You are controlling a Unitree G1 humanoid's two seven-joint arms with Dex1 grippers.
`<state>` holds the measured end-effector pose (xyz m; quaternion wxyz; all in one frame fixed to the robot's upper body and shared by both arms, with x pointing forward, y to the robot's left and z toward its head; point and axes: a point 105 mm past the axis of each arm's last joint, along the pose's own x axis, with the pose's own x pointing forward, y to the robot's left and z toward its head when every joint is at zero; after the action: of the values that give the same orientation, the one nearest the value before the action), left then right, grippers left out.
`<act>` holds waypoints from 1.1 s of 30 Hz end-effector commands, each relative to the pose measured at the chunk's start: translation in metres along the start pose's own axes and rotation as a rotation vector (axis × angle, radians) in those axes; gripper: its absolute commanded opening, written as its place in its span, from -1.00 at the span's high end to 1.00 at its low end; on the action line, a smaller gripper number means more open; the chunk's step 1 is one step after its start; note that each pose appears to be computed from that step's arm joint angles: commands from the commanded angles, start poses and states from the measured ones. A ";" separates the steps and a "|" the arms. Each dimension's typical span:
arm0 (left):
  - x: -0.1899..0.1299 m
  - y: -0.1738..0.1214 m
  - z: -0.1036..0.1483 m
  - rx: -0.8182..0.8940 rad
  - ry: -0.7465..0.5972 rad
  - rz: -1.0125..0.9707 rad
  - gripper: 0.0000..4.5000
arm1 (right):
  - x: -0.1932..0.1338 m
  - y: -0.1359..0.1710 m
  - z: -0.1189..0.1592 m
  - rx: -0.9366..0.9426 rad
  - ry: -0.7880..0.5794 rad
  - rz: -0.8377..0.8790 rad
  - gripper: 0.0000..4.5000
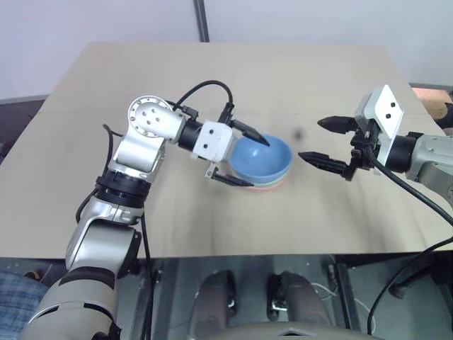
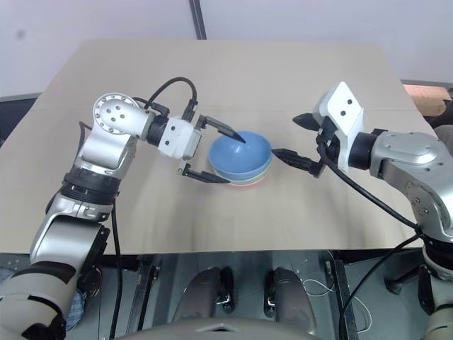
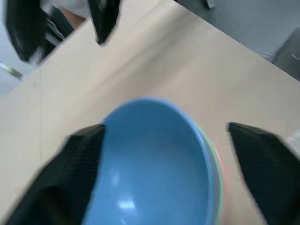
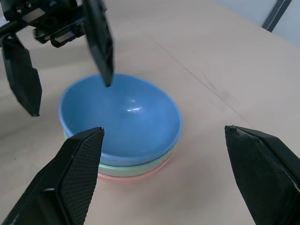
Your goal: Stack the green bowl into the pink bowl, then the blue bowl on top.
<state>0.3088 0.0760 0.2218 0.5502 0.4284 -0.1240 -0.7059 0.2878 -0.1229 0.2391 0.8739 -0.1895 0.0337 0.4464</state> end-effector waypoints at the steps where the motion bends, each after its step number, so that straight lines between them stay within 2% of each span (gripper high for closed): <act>1: -0.011 0.009 0.005 -0.001 -0.014 0.070 -0.96 | -0.003 -0.003 0.010 -0.048 -0.027 -0.015 -1.00; 4: -0.025 0.019 -0.003 -0.111 -0.009 0.179 -0.96 | -0.004 -0.002 0.009 -0.045 -0.025 -0.011 -1.00; 6: -0.036 0.021 -0.017 -0.160 0.040 0.264 -0.96 | -0.006 -0.002 0.007 -0.041 -0.018 -0.013 -1.00; 10: -0.061 0.009 -0.046 -0.285 0.121 0.415 -0.96 | -0.014 -0.007 -0.002 -0.017 -0.007 -0.027 -1.00; 13: -0.081 0.002 -0.057 -0.380 0.141 0.527 -0.96 | -0.023 -0.013 -0.010 -0.005 -0.012 -0.043 -1.00; 19: -0.104 -0.016 -0.058 -0.496 0.140 0.672 -0.96 | -0.047 -0.021 -0.021 -0.006 -0.044 -0.012 -1.00; 27: -0.103 -0.042 -0.057 -0.576 0.151 0.750 -0.96 | -0.070 -0.021 -0.031 -0.015 -0.125 0.077 -1.00; 33: -0.100 -0.051 -0.057 -0.606 0.159 0.777 -0.96 | -0.072 -0.024 -0.050 0.019 -0.128 0.046 -1.00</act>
<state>0.3231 0.1993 0.1859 0.8784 0.2122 0.0052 -0.4281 0.2692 -0.2023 0.2123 0.8596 -0.1455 0.0052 0.4897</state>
